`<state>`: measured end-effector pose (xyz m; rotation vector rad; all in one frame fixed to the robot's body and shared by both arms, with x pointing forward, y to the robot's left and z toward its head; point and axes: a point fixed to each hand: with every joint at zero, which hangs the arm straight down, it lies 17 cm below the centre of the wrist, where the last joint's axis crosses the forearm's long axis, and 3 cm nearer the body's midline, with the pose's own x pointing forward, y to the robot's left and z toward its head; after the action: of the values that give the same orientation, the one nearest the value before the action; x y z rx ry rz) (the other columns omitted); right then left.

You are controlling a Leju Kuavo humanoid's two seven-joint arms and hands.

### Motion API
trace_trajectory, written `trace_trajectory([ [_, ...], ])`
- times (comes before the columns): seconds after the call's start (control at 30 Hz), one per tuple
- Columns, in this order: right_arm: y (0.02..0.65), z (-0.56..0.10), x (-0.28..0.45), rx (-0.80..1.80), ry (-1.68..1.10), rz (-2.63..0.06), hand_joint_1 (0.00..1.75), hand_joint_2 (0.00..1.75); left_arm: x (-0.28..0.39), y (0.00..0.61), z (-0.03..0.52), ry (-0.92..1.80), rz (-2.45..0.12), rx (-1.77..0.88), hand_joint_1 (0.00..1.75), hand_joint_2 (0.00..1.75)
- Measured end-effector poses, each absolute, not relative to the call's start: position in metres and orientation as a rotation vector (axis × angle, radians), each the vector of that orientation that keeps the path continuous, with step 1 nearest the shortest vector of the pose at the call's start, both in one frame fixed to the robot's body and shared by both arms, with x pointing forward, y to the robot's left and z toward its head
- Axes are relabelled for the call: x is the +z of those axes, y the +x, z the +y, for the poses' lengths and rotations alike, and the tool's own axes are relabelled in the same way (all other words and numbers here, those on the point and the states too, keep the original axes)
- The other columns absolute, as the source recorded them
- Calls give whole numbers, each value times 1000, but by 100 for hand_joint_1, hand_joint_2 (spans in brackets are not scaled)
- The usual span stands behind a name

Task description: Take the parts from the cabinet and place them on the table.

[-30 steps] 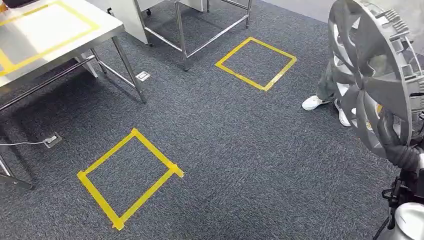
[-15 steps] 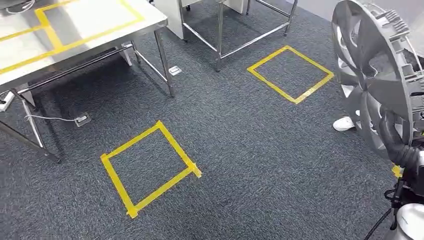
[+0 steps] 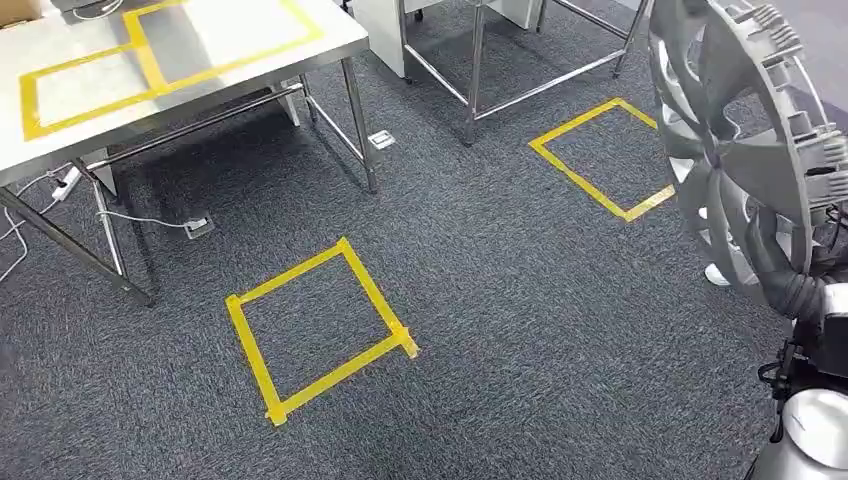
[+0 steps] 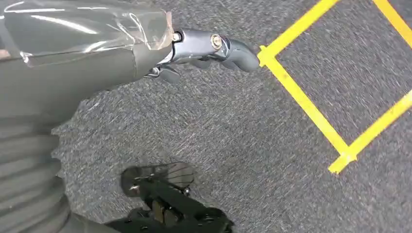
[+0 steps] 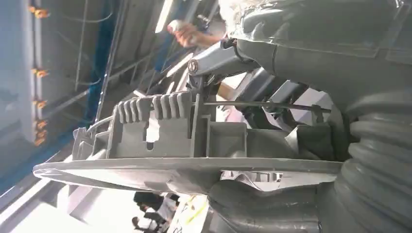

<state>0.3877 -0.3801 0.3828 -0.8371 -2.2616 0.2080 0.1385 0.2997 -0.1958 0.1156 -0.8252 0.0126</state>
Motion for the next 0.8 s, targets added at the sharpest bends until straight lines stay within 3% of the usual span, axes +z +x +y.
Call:
trace_trajectory([
  [0.8,397,-373,382,222,-818,-2266,171,175,-193,139,309,145,-837,27,0,175],
])
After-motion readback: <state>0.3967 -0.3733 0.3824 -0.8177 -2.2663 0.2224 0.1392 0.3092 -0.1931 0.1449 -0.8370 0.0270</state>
